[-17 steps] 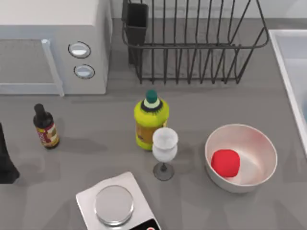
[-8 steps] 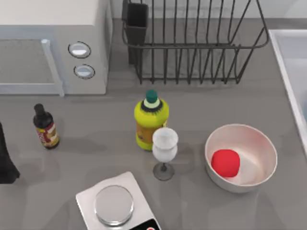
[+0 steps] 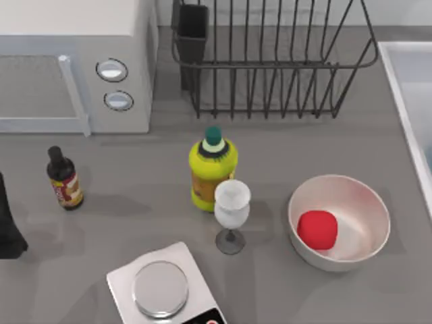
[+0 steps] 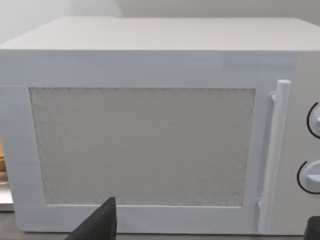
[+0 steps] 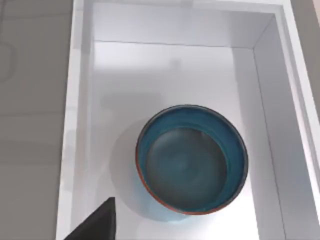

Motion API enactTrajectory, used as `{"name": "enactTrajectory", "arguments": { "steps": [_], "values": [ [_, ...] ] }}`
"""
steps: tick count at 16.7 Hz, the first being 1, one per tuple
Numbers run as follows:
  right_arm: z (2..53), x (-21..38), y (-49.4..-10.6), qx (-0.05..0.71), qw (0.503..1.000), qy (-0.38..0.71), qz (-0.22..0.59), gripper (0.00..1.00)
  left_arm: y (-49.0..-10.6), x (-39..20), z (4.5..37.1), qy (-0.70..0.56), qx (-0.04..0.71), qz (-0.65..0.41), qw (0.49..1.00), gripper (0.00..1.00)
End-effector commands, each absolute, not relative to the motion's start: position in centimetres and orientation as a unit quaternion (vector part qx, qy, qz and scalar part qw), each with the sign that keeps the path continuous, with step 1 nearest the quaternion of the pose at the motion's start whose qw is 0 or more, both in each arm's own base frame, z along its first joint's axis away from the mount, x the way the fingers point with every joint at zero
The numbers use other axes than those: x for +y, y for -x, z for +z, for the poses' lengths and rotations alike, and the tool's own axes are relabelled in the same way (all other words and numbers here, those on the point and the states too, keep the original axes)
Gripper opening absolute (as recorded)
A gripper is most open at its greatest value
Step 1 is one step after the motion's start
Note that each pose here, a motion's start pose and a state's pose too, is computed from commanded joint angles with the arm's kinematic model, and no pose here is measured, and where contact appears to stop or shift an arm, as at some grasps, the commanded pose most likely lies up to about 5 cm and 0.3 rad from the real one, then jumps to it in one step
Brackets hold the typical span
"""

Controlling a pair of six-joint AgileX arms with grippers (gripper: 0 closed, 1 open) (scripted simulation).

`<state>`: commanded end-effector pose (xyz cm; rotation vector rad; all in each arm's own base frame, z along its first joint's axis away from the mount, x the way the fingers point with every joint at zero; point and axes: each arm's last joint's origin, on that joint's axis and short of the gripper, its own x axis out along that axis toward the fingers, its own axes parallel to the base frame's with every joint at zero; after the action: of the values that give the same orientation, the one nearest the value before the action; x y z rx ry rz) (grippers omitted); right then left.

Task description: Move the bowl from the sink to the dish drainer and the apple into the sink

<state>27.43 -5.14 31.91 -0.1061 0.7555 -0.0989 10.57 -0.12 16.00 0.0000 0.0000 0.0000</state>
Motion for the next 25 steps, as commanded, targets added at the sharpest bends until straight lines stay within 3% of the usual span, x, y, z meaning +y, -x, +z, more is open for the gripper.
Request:
{"name": "enactTrajectory", "arguments": {
  "steps": [6, 10, 16, 25],
  "values": [
    [27.9, -11.2, -39.7, 0.527, 0.848, 0.039, -0.038, 1.00, -10.6, -0.1, 16.0, 0.000, 0.000, 0.000, 1.000, 1.00],
    [22.0, -15.0, -44.7, 0.605, 0.796, 0.020, -0.023, 1.00, -10.6, -0.1, 16.0, 0.000, 0.000, 0.000, 1.000, 1.00],
    [15.3, -18.2, -47.4, 0.667, 0.745, -0.001, -0.005, 1.00, -10.6, -0.1, 16.0, 0.000, 0.000, 0.000, 1.000, 1.00],
    [13.1, -18.3, -47.8, 0.672, 0.740, -0.004, -0.003, 1.00, -10.6, -0.1, 16.0, 0.000, 0.000, 0.000, 1.000, 1.00]
  ]
}}
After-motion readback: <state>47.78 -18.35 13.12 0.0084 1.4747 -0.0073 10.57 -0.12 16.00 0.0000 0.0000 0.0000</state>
